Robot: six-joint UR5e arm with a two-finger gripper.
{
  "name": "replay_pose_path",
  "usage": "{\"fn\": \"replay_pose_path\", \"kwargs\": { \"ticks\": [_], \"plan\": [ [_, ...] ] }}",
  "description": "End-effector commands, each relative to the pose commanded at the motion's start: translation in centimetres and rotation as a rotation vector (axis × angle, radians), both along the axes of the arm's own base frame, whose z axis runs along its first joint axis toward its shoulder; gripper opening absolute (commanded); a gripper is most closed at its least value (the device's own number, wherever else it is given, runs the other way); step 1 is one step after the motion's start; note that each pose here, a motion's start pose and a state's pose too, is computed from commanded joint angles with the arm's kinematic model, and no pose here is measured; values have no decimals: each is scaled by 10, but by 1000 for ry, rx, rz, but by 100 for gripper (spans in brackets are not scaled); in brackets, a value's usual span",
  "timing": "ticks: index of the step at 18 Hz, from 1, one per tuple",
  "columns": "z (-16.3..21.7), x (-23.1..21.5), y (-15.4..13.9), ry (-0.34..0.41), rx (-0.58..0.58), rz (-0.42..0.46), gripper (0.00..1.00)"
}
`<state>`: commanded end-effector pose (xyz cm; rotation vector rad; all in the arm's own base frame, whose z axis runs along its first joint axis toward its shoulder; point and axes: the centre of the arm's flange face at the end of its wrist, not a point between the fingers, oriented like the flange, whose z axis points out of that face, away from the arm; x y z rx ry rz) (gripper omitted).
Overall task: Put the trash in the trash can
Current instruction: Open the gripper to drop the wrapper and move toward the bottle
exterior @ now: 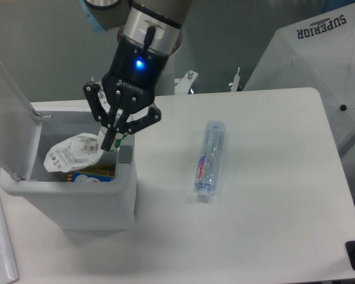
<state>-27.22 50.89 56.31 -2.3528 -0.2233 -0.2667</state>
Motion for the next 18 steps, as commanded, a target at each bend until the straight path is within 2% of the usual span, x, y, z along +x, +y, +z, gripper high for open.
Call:
{"fn": "replay_pose_path", "kwargs": {
  "ticks": [1, 2, 7, 12, 15, 18],
  "plan": [
    [0, 1, -1, 5, -2, -3, 93],
    [-3, 1, -2, 8, -5, -10, 100],
    [-6, -11, -9, 31, -2, -13, 100],
    [-7, -79, -45, 65, 12, 92, 100],
    [-29, -126, -51, 63, 7, 146, 100],
    [-59, -168, -53, 29, -20, 188, 100]
  ]
}}
